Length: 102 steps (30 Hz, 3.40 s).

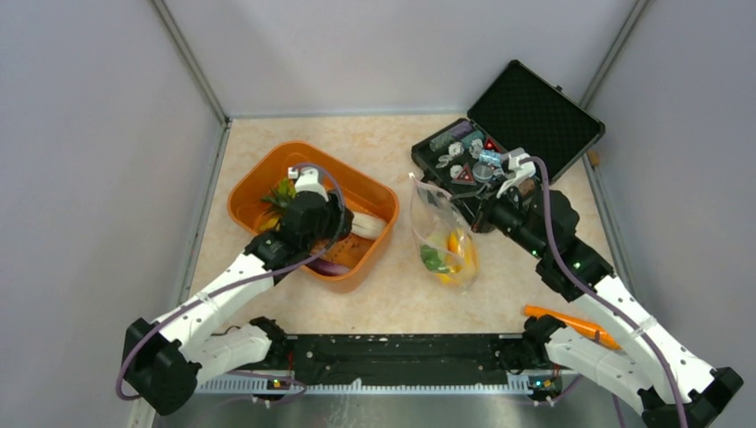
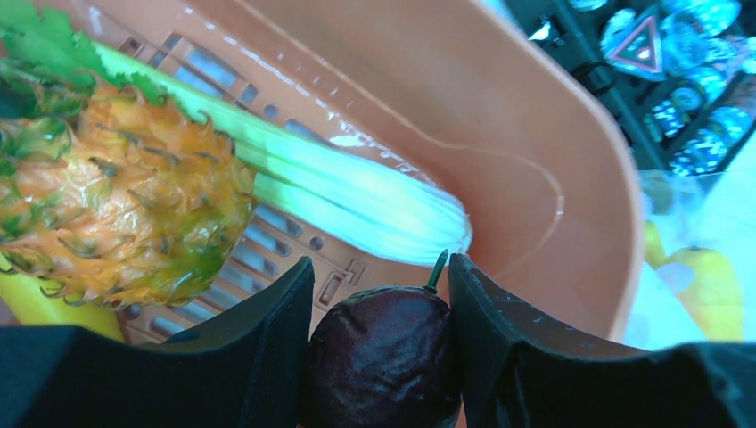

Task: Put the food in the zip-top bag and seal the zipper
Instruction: Pick up the fake fruit from the bin, then place the fake fruit in the zipper food storage bag.

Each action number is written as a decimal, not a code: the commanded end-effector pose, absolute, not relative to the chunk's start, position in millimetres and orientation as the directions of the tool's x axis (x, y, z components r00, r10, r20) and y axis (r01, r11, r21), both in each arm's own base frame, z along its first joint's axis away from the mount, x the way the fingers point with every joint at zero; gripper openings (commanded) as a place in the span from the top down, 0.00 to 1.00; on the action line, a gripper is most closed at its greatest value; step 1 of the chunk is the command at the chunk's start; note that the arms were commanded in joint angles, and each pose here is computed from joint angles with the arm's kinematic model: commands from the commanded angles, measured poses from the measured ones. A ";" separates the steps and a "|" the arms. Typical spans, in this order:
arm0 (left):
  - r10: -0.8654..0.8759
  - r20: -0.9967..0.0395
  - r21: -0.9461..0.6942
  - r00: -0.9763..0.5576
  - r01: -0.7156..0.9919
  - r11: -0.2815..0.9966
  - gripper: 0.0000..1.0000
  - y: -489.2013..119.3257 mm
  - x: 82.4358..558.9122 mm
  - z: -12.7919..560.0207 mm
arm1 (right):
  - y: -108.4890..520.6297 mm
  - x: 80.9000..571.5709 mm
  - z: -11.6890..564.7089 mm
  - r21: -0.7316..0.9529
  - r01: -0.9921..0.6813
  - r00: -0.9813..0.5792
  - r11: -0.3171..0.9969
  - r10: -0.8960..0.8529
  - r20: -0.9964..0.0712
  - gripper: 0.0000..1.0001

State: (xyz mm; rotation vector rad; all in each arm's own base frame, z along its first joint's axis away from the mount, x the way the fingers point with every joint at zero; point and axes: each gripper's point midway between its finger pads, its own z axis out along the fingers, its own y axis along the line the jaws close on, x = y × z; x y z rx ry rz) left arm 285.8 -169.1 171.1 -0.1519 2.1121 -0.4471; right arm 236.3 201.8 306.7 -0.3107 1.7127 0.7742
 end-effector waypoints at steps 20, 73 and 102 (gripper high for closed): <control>-0.431 -0.774 -0.610 -0.464 0.730 0.308 0.75 -269.4 216.3 394.0 | 226.9 243.3 317.9 0.443 -0.598 -0.366 0.668 0.264 -0.892 1.00; -0.088 -0.975 -0.222 -0.204 0.895 0.387 0.30 -357.7 225.5 330.0 | 227.0 231.3 341.0 0.558 -0.587 -0.387 0.586 0.402 -0.830 1.00; -0.063 -0.979 -0.187 -0.192 0.748 0.636 0.14 -297.5 238.4 335.1 | 220.2 231.8 336.8 0.537 -0.576 -0.366 0.616 0.393 -0.843 1.00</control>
